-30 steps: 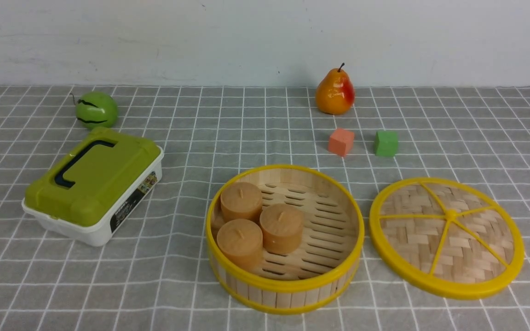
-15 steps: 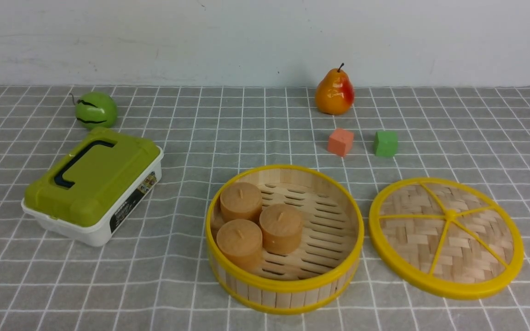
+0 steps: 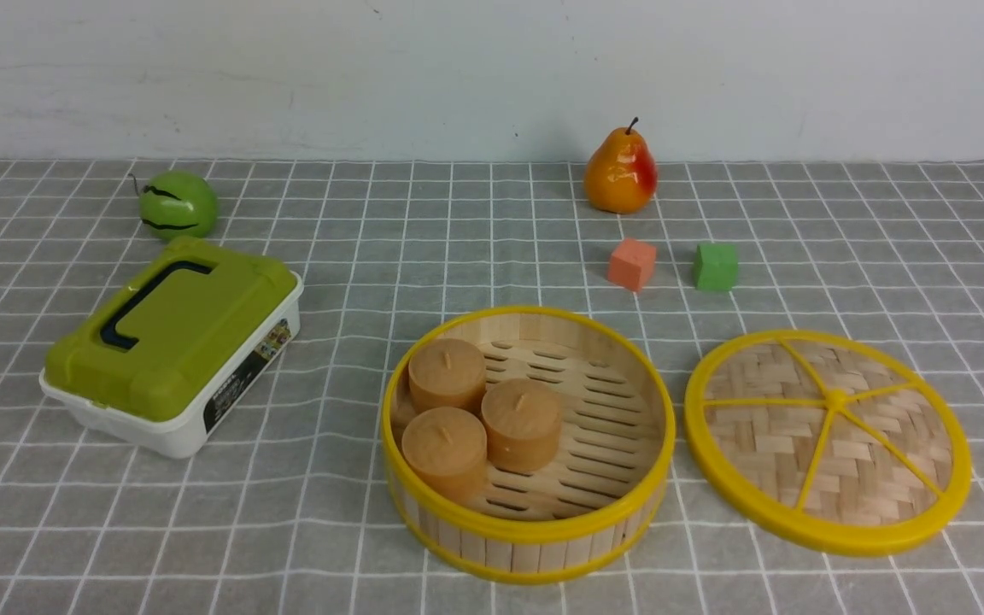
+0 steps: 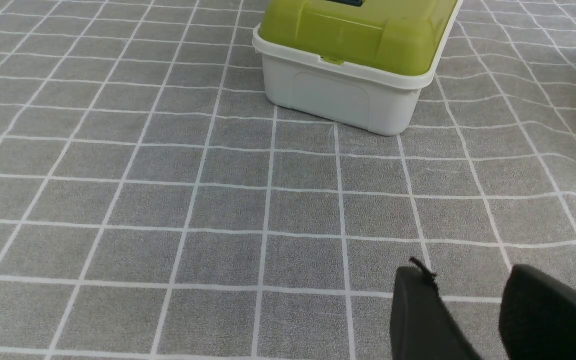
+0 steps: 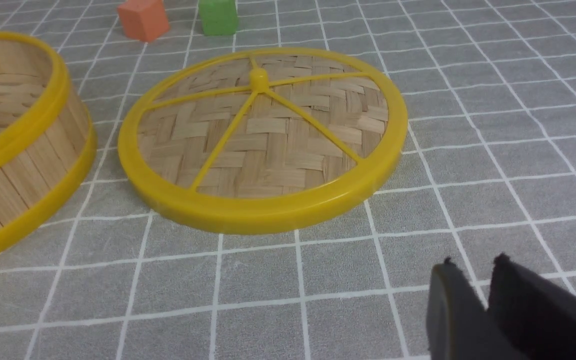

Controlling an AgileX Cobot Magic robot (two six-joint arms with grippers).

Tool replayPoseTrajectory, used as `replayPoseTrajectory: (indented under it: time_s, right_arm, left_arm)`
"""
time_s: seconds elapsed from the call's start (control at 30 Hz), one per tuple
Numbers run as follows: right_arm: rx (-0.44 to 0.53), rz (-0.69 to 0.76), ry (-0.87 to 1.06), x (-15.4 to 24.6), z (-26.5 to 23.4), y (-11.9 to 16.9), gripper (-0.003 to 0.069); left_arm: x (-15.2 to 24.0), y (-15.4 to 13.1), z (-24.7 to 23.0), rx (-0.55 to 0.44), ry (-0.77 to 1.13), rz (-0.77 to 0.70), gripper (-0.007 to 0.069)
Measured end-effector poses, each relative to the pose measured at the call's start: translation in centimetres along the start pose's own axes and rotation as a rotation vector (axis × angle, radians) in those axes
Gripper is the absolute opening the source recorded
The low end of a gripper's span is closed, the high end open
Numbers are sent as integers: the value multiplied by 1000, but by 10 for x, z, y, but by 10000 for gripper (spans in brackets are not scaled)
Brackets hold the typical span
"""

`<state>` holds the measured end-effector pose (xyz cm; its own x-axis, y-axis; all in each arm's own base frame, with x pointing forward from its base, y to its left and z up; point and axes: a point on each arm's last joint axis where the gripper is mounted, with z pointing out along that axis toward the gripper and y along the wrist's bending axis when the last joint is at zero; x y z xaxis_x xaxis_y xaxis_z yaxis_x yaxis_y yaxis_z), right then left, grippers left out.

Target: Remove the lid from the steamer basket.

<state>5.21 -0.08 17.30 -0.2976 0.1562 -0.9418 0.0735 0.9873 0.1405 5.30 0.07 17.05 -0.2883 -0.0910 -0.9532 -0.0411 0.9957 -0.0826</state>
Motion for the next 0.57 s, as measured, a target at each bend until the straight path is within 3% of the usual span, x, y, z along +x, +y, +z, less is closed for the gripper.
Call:
replayPoseTrajectory:
  time_s: [0.57]
  right_arm:
    - [0,0,0,0,0,0,115]
  left_arm:
    - [0,0,0,0,0,0,239]
